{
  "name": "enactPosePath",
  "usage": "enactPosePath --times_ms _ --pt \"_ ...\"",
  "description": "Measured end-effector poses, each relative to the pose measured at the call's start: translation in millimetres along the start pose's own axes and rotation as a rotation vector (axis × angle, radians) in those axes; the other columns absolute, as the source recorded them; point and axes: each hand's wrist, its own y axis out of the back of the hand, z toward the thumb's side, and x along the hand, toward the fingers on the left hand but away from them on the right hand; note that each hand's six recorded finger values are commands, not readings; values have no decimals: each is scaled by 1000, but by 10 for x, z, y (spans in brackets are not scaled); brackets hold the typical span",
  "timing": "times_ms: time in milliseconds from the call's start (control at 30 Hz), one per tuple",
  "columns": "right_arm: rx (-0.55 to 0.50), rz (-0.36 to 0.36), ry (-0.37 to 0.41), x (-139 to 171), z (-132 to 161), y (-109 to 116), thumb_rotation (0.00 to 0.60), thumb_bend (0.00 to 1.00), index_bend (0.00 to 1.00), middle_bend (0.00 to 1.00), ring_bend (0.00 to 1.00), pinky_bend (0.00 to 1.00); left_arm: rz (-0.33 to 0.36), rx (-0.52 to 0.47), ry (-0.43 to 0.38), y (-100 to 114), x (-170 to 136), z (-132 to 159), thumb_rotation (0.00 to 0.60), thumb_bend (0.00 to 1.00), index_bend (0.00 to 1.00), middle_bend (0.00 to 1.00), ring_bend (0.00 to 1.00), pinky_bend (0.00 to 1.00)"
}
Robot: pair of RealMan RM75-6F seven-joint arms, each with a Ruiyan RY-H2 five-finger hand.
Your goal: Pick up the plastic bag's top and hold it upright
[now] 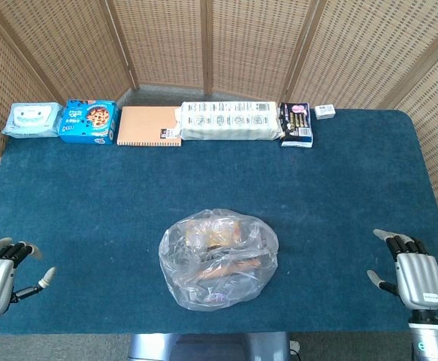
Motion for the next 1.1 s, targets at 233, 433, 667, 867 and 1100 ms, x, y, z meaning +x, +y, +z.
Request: enactPosePath --times_ms 233,433,667,867,1100 --pt "-2 7 -3 -15 7 -24 600 175 231 312 276 238 -16 -2 7 -34 1 -13 54 236 465 422 414 208" --pt "-6 4 -1 -2 2 -23 600 175 227 312 276 238 -8 -2 5 1 -6 -14 57 237 466 422 414 208" --pt "-10 -3 0 18 -3 -4 600 175 227 312 276 239 -9 -10 0 28 -4 -14 59 232 466 422 414 208" --pt "-9 -12 2 22 1 31 600 175 226 312 276 238 -5 -4 -18 66 44 13 55 229 465 421 414 208" --pt "-6 -7 4 37 9 39 600 175 226 312 276 238 -1 24 -79 128 165 111 56 218 444 422 414 208"
